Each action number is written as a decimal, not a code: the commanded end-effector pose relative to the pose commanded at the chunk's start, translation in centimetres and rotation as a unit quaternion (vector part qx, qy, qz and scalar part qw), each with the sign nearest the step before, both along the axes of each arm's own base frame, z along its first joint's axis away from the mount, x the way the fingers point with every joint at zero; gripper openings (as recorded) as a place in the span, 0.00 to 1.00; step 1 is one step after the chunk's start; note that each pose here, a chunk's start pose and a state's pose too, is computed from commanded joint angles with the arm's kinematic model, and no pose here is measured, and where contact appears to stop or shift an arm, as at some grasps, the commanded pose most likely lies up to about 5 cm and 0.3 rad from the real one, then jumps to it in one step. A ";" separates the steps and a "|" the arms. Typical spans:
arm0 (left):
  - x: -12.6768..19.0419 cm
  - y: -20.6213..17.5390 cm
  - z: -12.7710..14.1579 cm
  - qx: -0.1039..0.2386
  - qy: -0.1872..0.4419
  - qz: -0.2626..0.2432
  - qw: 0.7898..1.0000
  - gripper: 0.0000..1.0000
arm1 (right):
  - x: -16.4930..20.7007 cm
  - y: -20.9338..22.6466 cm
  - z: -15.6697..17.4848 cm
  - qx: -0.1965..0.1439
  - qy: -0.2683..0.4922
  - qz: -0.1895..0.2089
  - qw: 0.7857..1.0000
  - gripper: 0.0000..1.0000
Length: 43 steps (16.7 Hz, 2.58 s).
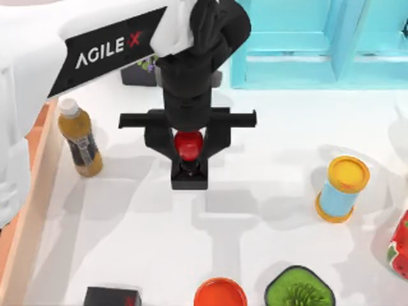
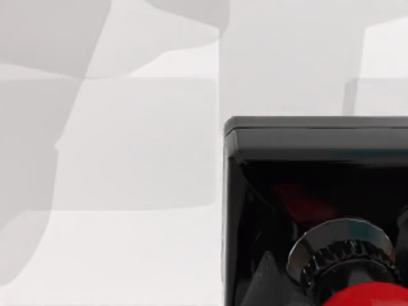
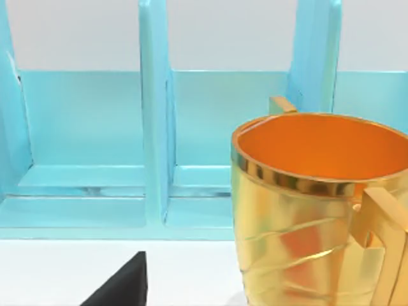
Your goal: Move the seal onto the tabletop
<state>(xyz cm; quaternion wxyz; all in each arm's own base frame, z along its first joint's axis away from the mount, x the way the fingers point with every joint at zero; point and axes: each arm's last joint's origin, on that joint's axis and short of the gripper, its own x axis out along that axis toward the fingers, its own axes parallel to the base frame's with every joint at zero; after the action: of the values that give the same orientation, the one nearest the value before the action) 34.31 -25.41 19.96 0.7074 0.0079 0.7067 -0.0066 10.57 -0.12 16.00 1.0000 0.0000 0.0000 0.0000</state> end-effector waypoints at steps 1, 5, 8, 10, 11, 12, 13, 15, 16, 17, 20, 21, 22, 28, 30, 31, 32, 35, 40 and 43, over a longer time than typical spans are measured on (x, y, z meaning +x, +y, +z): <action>0.0 0.0 0.0 0.000 0.000 0.000 1.000 0.00 | 0.0 0.0 0.0 0.000 0.000 0.000 1.000 1.00; -0.1 0.0 -1.3 0.003 0.004 -0.003 1.000 0.00 | 0.0 0.0 0.0 0.000 0.000 0.000 1.000 1.00; 0.1 0.0 -3.7 -0.001 -0.001 0.000 1.000 0.00 | 0.0 0.0 0.0 0.000 0.000 0.000 1.000 1.00; 0.0 0.0 -4.5 0.000 0.000 0.000 1.000 0.00 | 0.0 0.0 0.0 0.000 0.000 0.000 1.000 1.00; 0.0 0.0 -4.5 0.000 0.000 0.000 1.000 0.00 | 0.0 0.0 0.0 0.000 0.000 0.000 1.000 1.00; 0.0 0.0 -4.5 0.000 0.000 0.000 1.000 0.00 | 0.0 0.0 0.0 0.000 0.000 0.000 1.000 1.00; 0.0 0.0 -4.5 0.000 0.000 0.000 1.000 0.00 | 0.0 0.0 0.0 0.000 0.000 0.000 1.000 1.00; 0.0 0.0 -4.5 0.000 0.000 0.000 1.000 0.15 | 0.0 0.0 0.0 0.000 0.000 0.000 1.000 1.00; 0.0 0.0 -4.5 0.000 0.000 0.000 1.000 0.23 | 0.0 0.0 0.0 0.000 0.000 0.000 1.000 1.00; 0.0 0.0 -4.5 0.000 0.000 0.000 1.000 0.30 | 0.0 0.0 0.0 0.000 0.000 0.000 1.000 1.00; 0.0 0.0 -4.5 0.000 0.000 0.000 1.000 0.53 | 0.0 0.0 0.0 0.000 0.000 0.000 1.000 1.00; 0.0 0.0 -4.5 0.000 0.000 0.000 1.000 0.60 | 0.0 0.0 0.0 0.000 0.000 0.000 1.000 1.00; 0.0 0.0 -4.5 0.000 0.000 0.000 1.000 0.68 | 0.0 0.0 0.0 0.000 0.000 0.000 1.000 1.00; 0.0 0.0 -4.5 0.000 0.000 0.000 1.000 1.00 | 0.0 0.0 0.0 0.000 0.000 0.000 1.000 1.00; 0.0 0.0 -4.5 0.000 0.000 0.000 1.000 1.00 | 0.0 0.0 0.0 0.000 0.000 0.000 1.000 1.00; 0.0 0.0 -4.5 0.000 0.000 0.000 1.000 1.00 | 0.0 0.0 0.0 0.000 0.000 0.000 1.000 1.00; 0.0 0.0 -4.5 0.000 0.000 0.000 1.000 1.00 | 0.0 0.0 0.0 0.000 0.000 0.000 1.000 1.00; 0.0 0.0 -4.5 0.000 0.000 0.000 1.000 1.00 | 0.0 0.0 0.0 0.000 0.000 0.000 1.000 1.00; 0.5 -0.6 -2.5 0.005 0.006 -0.001 1.000 1.00 | 0.0 0.0 0.0 0.000 0.000 0.000 1.000 1.00; 1.0 -1.1 1.5 0.005 0.007 -0.002 1.000 1.00 | 0.0 0.0 0.0 0.000 0.000 0.000 1.000 1.00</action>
<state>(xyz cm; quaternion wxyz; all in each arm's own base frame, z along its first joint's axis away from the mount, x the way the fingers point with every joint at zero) 35.30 -26.52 21.41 0.7025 0.0131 0.7115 -0.0046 10.57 -0.12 16.00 1.0000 0.0000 0.0000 0.0000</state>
